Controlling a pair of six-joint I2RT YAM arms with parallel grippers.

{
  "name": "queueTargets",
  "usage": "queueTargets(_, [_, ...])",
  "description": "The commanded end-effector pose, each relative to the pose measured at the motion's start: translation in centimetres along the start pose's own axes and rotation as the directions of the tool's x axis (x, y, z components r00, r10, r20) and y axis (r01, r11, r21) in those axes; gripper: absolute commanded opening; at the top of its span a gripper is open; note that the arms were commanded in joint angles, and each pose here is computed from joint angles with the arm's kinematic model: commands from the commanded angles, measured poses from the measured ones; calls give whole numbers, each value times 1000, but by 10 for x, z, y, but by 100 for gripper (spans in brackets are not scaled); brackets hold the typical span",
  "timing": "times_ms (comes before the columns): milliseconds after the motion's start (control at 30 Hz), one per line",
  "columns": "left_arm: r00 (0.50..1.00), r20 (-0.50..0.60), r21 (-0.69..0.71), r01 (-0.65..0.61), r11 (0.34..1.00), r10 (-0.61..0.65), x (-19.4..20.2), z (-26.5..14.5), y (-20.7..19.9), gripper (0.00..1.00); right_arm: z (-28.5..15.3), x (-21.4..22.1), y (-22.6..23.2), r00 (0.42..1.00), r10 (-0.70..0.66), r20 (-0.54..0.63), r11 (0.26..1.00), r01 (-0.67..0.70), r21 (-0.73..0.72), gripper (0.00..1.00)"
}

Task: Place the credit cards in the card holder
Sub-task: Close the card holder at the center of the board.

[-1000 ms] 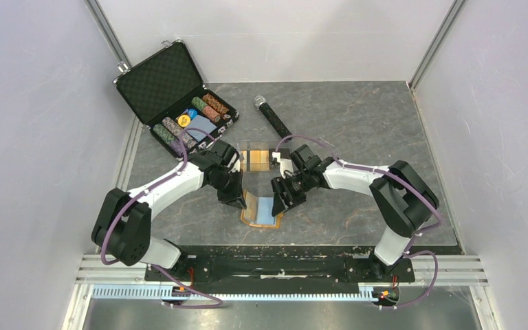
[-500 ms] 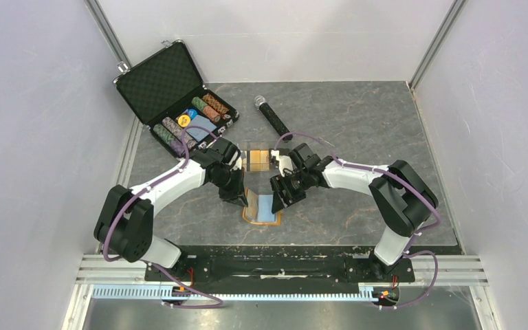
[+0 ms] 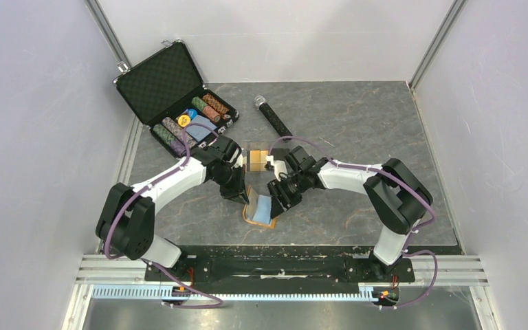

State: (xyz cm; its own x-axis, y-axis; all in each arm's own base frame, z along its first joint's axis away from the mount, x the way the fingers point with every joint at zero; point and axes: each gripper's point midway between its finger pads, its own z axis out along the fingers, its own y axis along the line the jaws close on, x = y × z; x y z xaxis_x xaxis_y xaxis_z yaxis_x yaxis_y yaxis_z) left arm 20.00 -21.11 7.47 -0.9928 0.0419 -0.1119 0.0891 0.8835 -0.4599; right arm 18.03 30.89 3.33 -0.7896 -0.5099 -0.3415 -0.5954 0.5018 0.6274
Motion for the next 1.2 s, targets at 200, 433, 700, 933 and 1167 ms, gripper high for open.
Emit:
queueTargets(200, [997, 16, 36, -78, 996, 77, -10, -3, -8, 2, -30, -50, -21, 989, -70, 132, 962, 32, 272, 59])
queueTargets(433, [997, 18, 35, -77, 996, 77, -10, -3, -8, 2, -21, -49, -20, 989, -83, 126, 971, 52, 233, 59])
queueTargets(700, [997, 27, 24, -67, 997, 67, -12, -4, -7, 2, -3, -31, -1, 994, -79, 71, 995, 74, 64, 52])
queueTargets(933, [998, 48, 55, -44, 998, 41, -19, -2, -14, 2, 5, -2, -7, 999, -37, -20, 998, 38, 41, 38])
queueTargets(1167, [998, 62, 52, -14, 999, 11, -26, -4, -10, 2, 6, 11, 6, 996, -50, -69, 998, 47, -47, 32])
